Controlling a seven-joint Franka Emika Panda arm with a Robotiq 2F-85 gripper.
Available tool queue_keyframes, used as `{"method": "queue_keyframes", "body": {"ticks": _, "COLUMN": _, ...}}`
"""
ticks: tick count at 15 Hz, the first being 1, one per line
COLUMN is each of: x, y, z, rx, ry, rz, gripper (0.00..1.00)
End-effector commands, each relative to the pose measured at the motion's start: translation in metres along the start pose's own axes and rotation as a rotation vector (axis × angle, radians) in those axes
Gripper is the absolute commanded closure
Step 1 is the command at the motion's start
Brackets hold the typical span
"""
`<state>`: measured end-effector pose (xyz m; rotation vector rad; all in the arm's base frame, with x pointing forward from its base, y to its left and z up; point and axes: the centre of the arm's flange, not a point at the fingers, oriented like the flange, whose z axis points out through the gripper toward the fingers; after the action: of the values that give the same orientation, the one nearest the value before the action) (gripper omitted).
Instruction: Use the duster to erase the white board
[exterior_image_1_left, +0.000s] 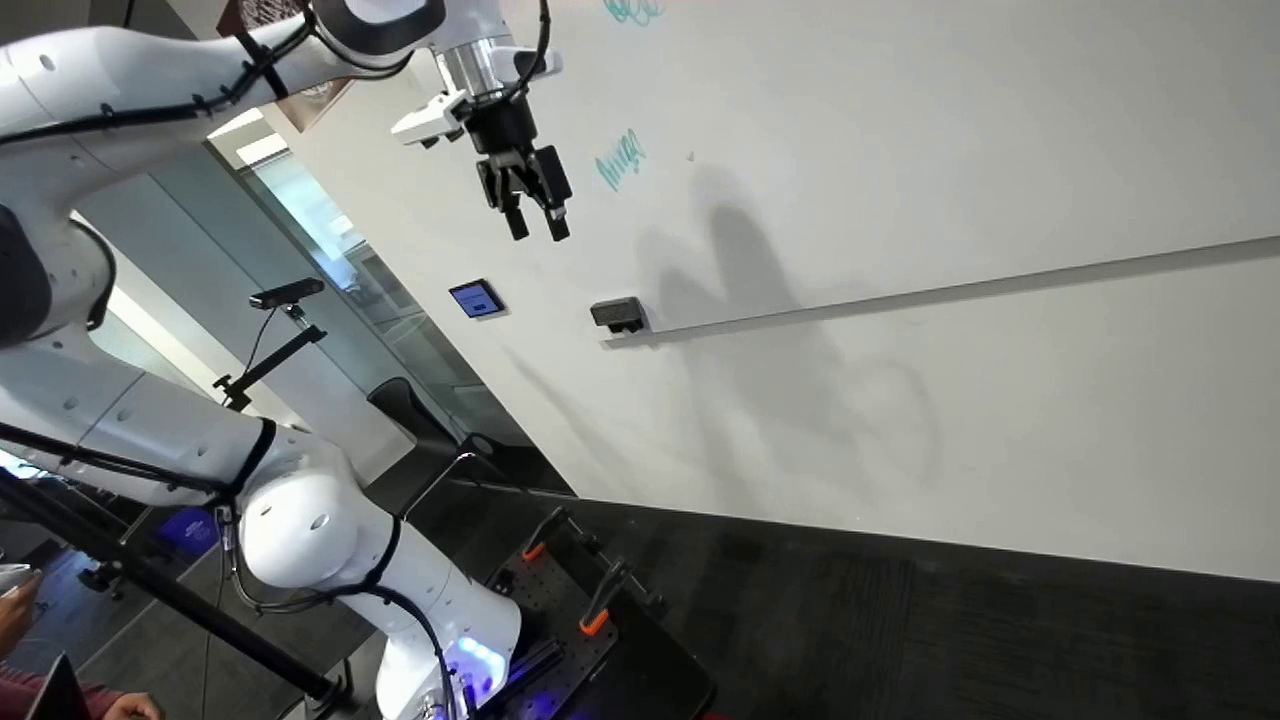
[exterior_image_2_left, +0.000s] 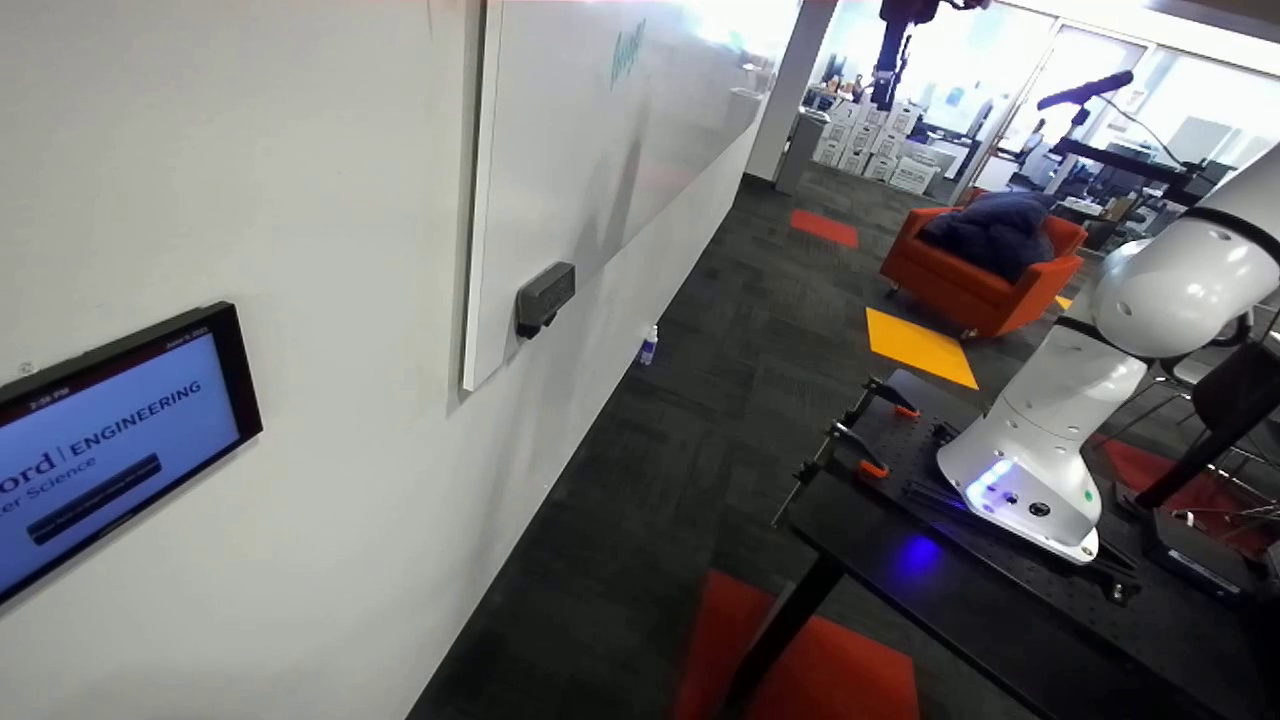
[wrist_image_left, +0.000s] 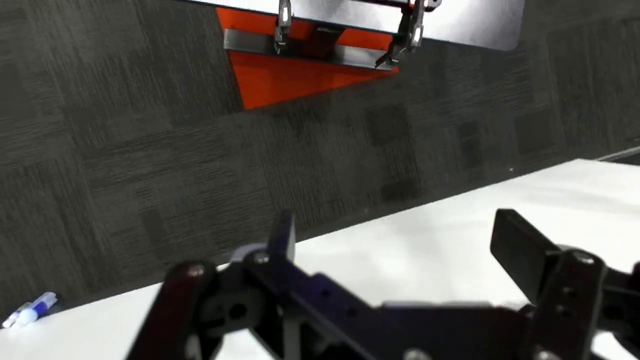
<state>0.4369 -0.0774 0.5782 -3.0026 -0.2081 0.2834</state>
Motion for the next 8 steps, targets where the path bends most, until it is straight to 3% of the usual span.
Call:
{"method": "queue_keyframes", "body": {"ticks": 1, "x": -0.030, "y": -0.047, "z": 0.022, "rx": -0.098, "ry": -0.034, "rz": -0.163, "gripper": 0.00}}
{"method": "queue_keyframes", "body": {"ticks": 2, "x": -0.006, "y": -0.030, "z": 0.011, "rx": -0.055, "ry": -0.032, "rz": -0.086, "gripper": 0.00}}
{"method": "queue_keyframes", "body": {"ticks": 4, "x": -0.014, "y": -0.048, "z": 0.017, "rx": -0.086, "ry": -0.046, "rz": -0.130, "gripper": 0.00}}
{"method": "queue_keyframes", "body": {"ticks": 8, "x": -0.021, "y": -0.046, "z": 0.018, "rx": -0.087, "ry": -0.044, "rz": -0.144, "gripper": 0.00}}
